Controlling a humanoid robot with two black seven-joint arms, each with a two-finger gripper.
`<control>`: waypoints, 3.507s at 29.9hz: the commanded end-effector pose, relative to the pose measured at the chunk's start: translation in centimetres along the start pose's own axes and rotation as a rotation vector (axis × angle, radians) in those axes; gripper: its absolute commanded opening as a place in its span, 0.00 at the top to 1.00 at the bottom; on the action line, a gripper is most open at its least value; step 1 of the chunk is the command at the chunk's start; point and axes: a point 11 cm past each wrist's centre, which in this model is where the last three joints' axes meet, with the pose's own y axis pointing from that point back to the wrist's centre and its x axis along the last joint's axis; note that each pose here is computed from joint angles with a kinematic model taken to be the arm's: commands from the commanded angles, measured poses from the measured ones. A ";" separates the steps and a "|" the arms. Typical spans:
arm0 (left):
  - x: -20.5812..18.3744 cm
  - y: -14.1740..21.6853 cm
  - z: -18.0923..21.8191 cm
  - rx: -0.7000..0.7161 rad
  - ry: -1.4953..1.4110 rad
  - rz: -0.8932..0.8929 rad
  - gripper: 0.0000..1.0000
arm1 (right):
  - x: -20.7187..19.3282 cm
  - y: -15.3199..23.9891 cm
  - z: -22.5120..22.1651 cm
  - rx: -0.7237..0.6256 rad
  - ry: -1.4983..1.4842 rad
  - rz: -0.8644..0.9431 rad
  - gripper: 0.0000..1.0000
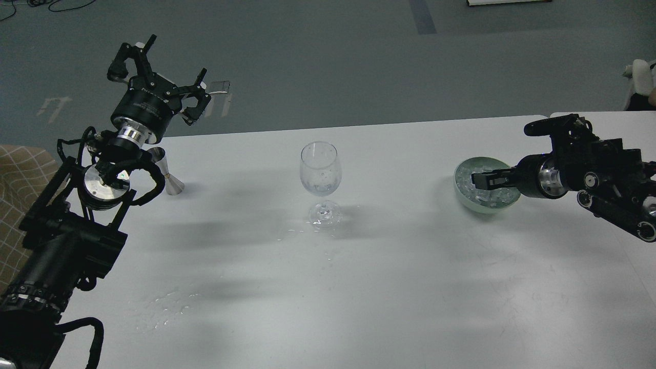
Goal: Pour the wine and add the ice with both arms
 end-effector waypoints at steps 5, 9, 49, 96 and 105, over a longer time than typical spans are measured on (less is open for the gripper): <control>0.0 0.0 0.0 0.001 0.000 -0.001 0.02 | -0.2 -0.2 -0.2 -0.001 0.002 -0.005 0.51; 0.0 0.0 0.0 0.000 0.000 0.000 0.02 | -0.3 -0.2 -0.1 -0.003 0.001 -0.006 0.52; 0.6 0.4 0.1 0.001 -0.004 0.019 0.02 | 3.8 5.1 0.6 0.046 -0.022 0.128 0.69; 1.5 1.3 -1.0 0.013 0.013 0.031 0.02 | -2.7 2.6 -0.8 0.082 -0.082 0.049 0.58; 1.5 1.3 -1.0 0.013 0.013 0.031 0.02 | -1.9 3.0 -0.3 0.069 -0.080 0.065 0.58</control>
